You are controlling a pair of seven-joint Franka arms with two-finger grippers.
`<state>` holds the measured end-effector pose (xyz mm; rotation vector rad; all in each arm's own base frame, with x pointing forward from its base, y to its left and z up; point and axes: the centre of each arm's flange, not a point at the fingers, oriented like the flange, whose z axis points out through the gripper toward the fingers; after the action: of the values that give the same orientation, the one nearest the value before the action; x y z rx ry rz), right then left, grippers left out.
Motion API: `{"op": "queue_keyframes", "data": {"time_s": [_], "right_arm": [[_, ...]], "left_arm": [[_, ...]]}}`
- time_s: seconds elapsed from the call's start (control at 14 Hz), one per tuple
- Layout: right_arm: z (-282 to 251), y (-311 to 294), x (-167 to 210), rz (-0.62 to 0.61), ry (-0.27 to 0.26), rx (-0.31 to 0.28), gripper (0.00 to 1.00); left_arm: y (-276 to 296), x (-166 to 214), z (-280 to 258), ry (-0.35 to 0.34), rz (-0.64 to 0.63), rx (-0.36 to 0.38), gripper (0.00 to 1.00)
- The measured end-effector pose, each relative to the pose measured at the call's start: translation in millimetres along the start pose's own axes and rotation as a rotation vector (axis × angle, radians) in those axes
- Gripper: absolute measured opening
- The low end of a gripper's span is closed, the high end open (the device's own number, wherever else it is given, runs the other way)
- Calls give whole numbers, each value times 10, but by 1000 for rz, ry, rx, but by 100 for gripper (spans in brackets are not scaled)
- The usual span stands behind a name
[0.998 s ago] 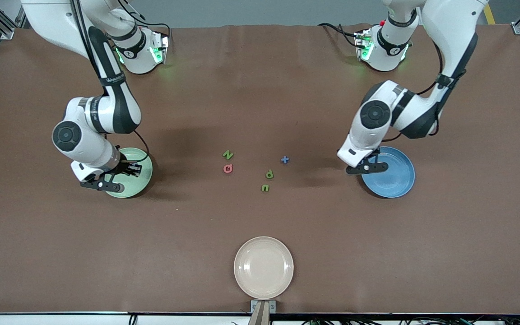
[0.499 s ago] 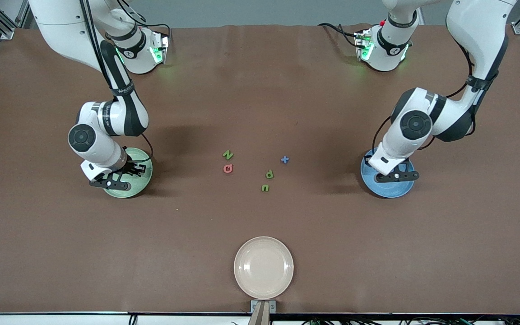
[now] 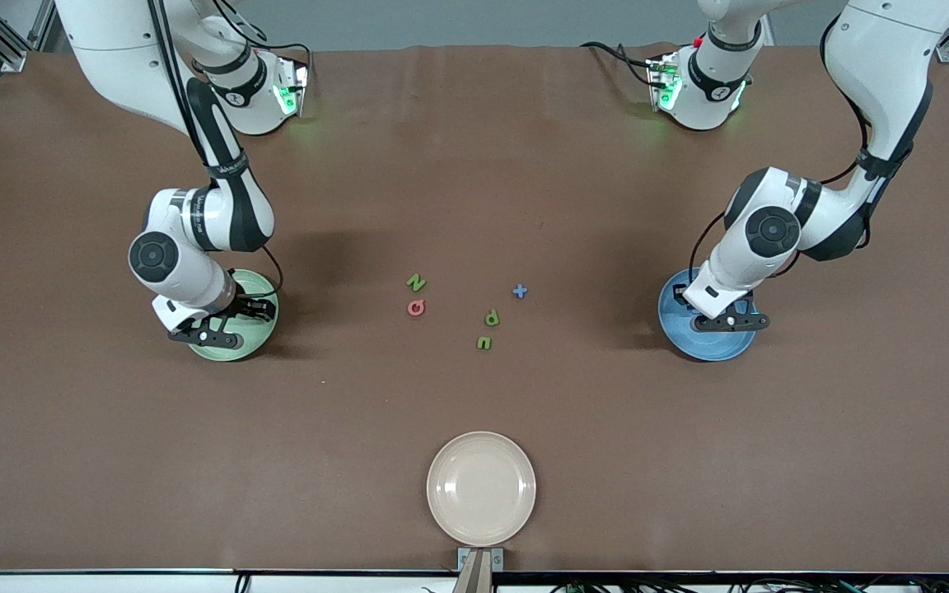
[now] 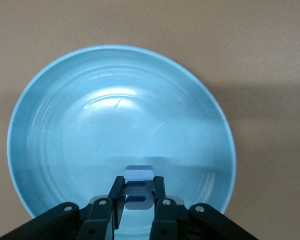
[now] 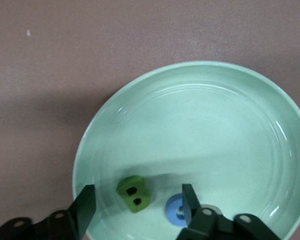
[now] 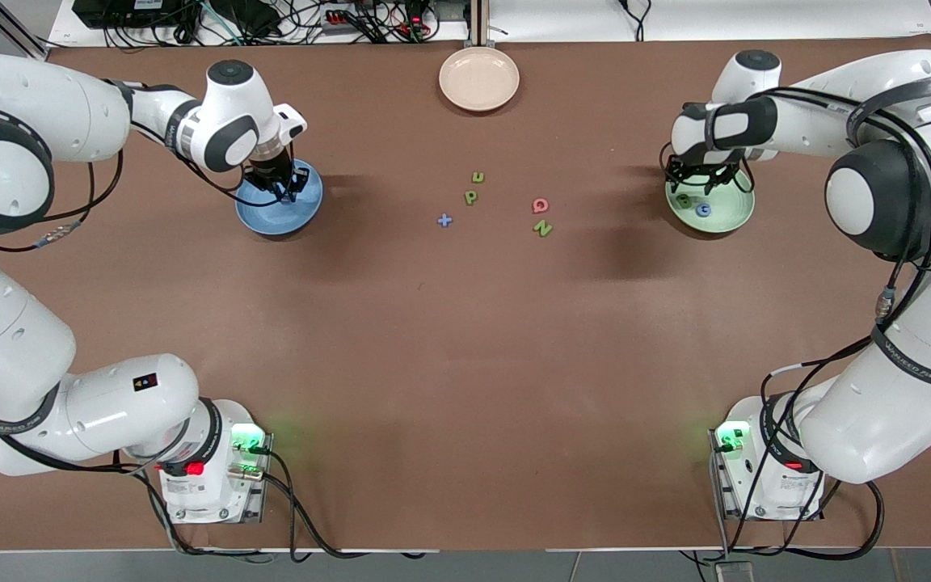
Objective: Sort upper and lower case letters into plates
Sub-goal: 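Release the letters, then grasp the green N with the right gripper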
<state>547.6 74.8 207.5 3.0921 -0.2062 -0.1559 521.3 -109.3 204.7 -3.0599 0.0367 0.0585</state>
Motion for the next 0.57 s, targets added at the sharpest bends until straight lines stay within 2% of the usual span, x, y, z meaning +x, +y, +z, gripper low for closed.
{"op": "queue_keyframes", "data": {"time_s": [0.14, 0.29, 0.5, 0.57], "right_arm": [[-263, -164, 56, 52, -20, 20, 100], [-425, -575, -25, 111, -3, 33, 100], [-441, -1393, -338, 191, 45, 45, 100], [-395, -1638, -452, 218, 60, 58, 100]], "left_arm": [[0, -12, 110, -13, 0, -13, 27], [17, -26, 183, -24, 1, -22, 27], [21, -21, 198, -25, 0, -25, 27], [21, -12, 189, -23, 0, -25, 34]]}}
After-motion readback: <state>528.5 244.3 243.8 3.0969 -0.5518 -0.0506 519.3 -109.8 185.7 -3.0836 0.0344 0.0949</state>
